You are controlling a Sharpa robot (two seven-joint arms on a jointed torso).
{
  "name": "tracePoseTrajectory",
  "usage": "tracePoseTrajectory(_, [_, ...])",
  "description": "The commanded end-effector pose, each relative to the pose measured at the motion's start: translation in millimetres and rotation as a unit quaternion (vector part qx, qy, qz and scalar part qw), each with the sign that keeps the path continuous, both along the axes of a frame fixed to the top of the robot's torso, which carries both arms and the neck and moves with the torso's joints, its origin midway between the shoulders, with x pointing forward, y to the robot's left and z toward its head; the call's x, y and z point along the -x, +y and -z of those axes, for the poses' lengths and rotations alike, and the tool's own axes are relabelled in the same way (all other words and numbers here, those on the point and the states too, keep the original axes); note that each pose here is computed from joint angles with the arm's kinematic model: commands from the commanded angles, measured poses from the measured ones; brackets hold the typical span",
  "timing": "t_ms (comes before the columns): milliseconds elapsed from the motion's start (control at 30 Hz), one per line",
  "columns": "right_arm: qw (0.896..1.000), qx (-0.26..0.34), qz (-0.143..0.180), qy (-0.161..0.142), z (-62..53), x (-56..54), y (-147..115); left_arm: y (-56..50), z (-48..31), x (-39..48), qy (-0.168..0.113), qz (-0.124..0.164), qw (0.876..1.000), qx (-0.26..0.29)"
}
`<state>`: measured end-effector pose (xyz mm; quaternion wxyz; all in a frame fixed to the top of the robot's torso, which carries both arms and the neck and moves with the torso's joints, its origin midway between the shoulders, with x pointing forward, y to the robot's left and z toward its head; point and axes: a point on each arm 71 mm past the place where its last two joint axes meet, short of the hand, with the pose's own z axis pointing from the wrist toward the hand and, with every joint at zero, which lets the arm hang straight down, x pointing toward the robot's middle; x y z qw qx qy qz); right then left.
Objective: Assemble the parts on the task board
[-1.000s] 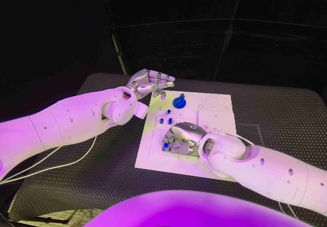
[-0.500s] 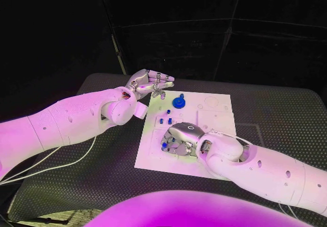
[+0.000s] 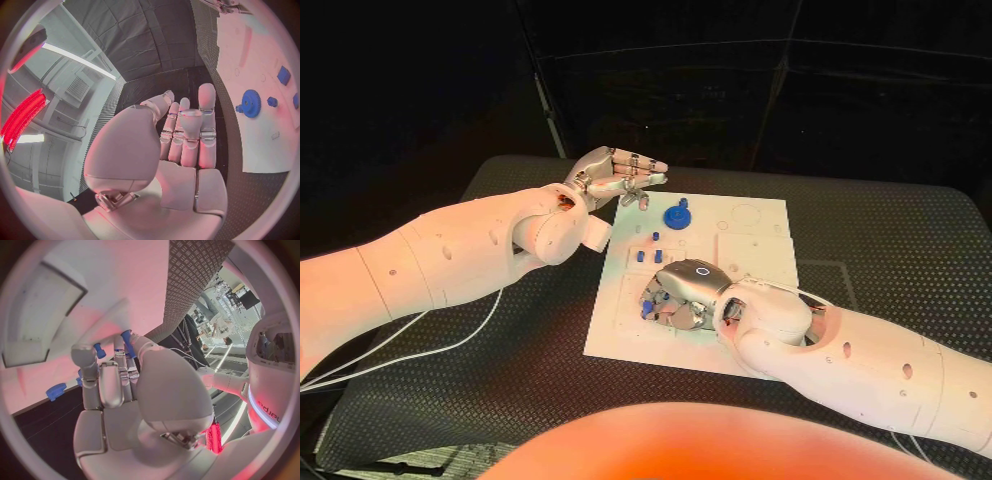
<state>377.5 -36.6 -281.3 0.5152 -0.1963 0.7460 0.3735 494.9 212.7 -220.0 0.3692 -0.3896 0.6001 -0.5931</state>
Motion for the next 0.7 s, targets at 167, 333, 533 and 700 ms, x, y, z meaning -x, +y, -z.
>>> tracePoseTrajectory(167, [1.000,0.021,0.004,0.000,3.6,1.1,-2.2,-1.1,-1.3,-0.3,0.000,0.005,1.000,0.004])
tracePoseTrajectory(333, [1.000,0.015,0.003,-0.003,1.9,2.0,-1.5,-1.0,-1.2,-0.3,0.000,0.005,1.000,0.004])
tracePoseTrajectory(533, [1.000,0.009,0.005,-0.007,0.3,2.6,-1.2,-0.6,-1.1,-0.3,0.001,0.005,1.000,0.004])
tracePoseTrajectory(700, [1.000,0.004,0.006,-0.010,-1.4,3.2,-1.4,0.2,-0.9,-0.4,0.001,0.004,1.000,0.003])
